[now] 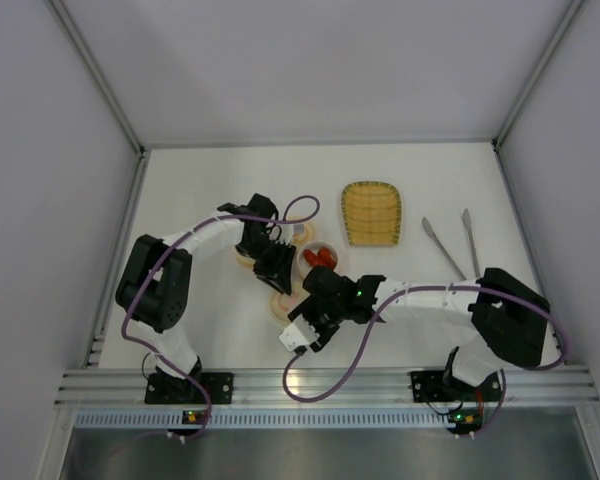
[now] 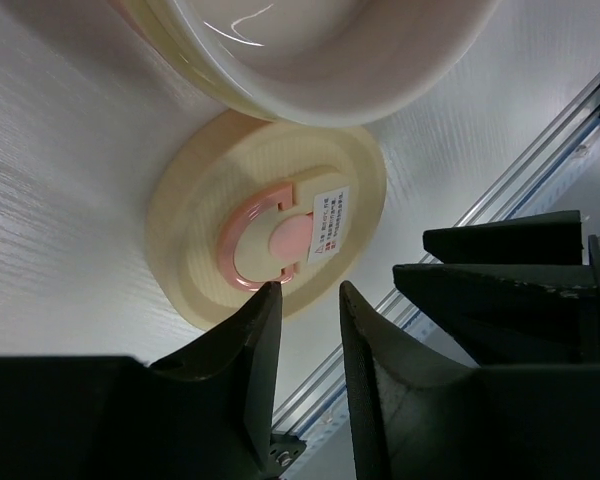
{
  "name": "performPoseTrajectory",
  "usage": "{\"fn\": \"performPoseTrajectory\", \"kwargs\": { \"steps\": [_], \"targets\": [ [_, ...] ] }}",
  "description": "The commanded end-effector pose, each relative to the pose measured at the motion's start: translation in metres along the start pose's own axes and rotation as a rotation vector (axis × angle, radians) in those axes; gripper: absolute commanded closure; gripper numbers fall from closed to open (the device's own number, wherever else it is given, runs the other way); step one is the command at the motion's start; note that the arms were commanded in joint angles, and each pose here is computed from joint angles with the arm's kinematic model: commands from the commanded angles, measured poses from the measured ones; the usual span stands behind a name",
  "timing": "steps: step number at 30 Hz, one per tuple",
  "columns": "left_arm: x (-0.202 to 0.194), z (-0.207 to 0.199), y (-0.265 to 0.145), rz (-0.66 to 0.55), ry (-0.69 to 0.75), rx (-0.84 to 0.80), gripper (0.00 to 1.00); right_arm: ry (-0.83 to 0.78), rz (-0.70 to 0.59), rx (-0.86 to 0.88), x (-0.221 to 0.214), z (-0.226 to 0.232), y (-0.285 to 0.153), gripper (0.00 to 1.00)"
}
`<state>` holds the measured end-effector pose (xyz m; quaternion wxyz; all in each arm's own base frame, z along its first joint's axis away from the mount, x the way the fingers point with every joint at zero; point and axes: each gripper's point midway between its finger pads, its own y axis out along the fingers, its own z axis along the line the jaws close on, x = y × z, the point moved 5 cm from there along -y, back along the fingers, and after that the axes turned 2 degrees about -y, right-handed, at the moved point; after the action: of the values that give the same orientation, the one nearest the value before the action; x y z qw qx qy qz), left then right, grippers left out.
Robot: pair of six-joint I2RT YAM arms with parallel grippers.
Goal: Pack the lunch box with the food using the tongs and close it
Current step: Pick up the box lid from the center of the board.
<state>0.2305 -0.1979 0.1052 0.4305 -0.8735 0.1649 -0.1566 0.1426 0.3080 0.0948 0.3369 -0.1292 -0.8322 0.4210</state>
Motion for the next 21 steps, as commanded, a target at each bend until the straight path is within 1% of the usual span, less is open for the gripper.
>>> {"fn": "performPoseTrajectory", "kwargs": {
  "steps": [1,5,14,17,18,21],
  "targets": [
    [0.008,-0.002,0.001,-0.031,-0.010,-0.011,0.65,-0.074,-0.037,-0.064,0.005,-0.022,0.011,0.46],
    [0.008,0.000,0.002,-0.026,-0.020,-0.002,0.64,-0.078,-0.034,-0.037,-0.002,-0.017,0.019,0.45],
    [0.005,0.000,0.002,-0.022,-0.021,-0.007,0.61,-0.006,-0.016,0.010,-0.019,-0.023,0.026,0.45],
    [0.004,0.000,0.003,-0.020,-0.023,-0.008,0.61,0.010,-0.018,0.023,-0.021,-0.027,0.027,0.47],
    [0.004,0.000,0.003,-0.018,-0.025,-0.008,0.61,0.017,-0.015,0.037,-0.022,-0.028,0.028,0.51],
    [0.005,0.000,0.003,-0.014,-0.033,-0.006,0.61,0.022,-0.019,0.055,-0.022,-0.026,0.028,0.56]
  ]
}}
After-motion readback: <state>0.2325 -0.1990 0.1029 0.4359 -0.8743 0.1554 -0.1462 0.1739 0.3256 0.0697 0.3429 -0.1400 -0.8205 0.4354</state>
